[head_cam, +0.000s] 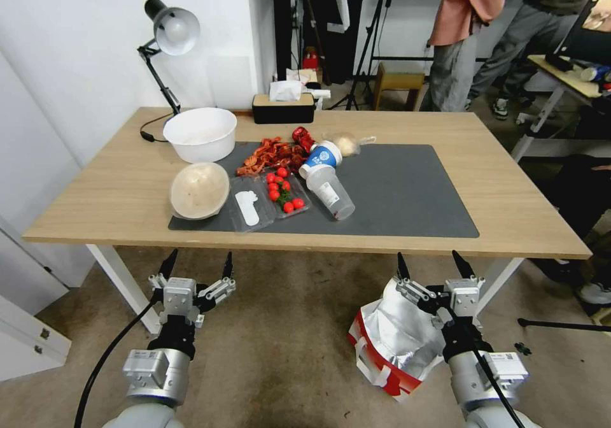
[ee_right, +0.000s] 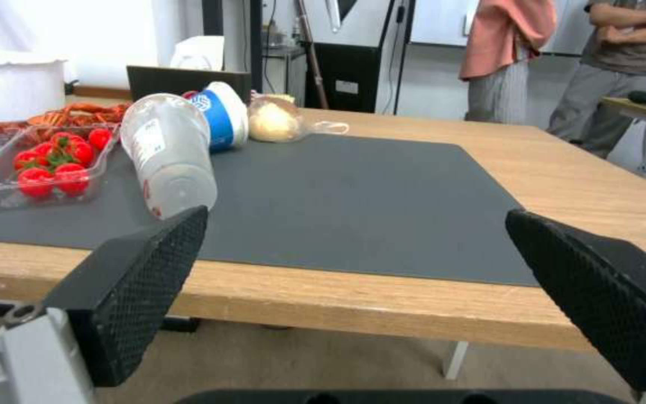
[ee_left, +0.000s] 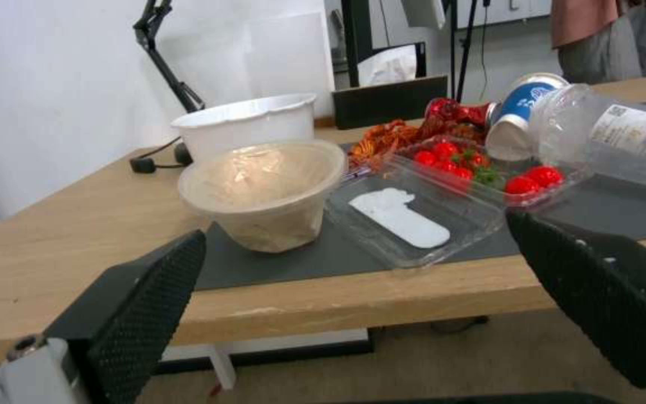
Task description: Pick up the food delivery bag from the floor and place it on the table.
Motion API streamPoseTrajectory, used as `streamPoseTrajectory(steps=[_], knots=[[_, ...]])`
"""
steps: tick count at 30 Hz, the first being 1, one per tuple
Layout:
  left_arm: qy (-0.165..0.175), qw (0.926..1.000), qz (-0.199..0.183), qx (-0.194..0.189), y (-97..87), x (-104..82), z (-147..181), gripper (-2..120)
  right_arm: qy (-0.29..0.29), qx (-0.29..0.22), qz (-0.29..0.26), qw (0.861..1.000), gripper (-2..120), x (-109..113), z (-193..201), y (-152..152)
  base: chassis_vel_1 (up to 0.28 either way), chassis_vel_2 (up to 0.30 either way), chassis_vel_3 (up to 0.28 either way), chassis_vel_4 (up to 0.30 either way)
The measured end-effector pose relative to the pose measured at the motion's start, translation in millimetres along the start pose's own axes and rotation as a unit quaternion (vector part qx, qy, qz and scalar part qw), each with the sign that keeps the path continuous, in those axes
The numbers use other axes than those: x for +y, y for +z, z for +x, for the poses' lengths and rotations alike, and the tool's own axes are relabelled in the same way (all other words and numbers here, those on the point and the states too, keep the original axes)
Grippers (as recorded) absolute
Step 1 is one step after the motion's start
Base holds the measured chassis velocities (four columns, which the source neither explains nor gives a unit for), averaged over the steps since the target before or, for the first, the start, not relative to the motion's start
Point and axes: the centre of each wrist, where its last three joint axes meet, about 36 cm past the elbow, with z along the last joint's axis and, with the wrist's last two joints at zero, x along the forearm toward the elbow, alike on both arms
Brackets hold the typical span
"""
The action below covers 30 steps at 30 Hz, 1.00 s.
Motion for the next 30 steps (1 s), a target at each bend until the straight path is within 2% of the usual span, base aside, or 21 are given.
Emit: streamPoseTrajectory(steps=[28, 30], knots=[[0.000, 1.0000, 0.000, 0.000, 0.0, 0.0, 0, 100, -0.001, 0.002, 0.000, 1.000, 100, 0, 0, 1, 0.000, 0.000, 0.000, 0.000], [-0.001, 1.0000, 0.008, 0.001, -0.4, -1.5, -1, 100, -0.007, 0.061, -0.008, 0.998, 100, 3, -6, 21, 0.000, 0.000, 0.000, 0.000]])
